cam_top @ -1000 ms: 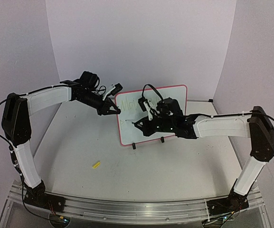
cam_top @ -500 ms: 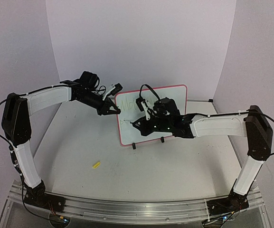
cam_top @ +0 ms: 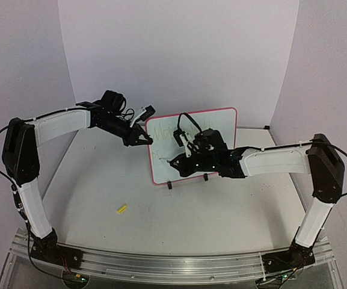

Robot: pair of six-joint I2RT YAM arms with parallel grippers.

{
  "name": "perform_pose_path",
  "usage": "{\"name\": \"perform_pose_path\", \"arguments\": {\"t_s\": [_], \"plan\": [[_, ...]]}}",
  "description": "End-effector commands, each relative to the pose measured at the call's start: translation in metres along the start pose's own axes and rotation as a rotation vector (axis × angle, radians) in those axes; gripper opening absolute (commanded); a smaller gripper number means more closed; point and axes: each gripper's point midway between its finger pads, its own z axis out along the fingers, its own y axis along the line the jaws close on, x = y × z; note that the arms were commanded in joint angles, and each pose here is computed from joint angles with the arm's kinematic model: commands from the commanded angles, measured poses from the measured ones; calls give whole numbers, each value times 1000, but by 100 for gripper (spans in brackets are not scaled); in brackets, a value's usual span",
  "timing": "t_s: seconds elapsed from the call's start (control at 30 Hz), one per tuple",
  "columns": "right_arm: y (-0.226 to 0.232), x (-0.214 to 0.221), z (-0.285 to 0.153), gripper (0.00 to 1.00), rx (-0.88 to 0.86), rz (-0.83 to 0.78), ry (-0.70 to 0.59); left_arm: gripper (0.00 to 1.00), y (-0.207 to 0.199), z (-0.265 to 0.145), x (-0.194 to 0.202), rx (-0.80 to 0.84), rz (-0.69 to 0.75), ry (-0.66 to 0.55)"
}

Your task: Write a sentence on the whiteboard

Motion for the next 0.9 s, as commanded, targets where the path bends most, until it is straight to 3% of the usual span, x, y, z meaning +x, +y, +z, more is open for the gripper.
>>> {"name": "perform_pose_path", "arguments": {"t_s": [0.0,0.4,0.87], "plan": [[-15,-1,-1,0,74,13,-19,0,15,0,20,-98,53,89],[-11,-45,-22,0,95,-18,-127,0,15,0,20,-99,54,88],[-8,-57,-35,0,90,-23,-168,0,15,1,20,-96,53,90]]}}
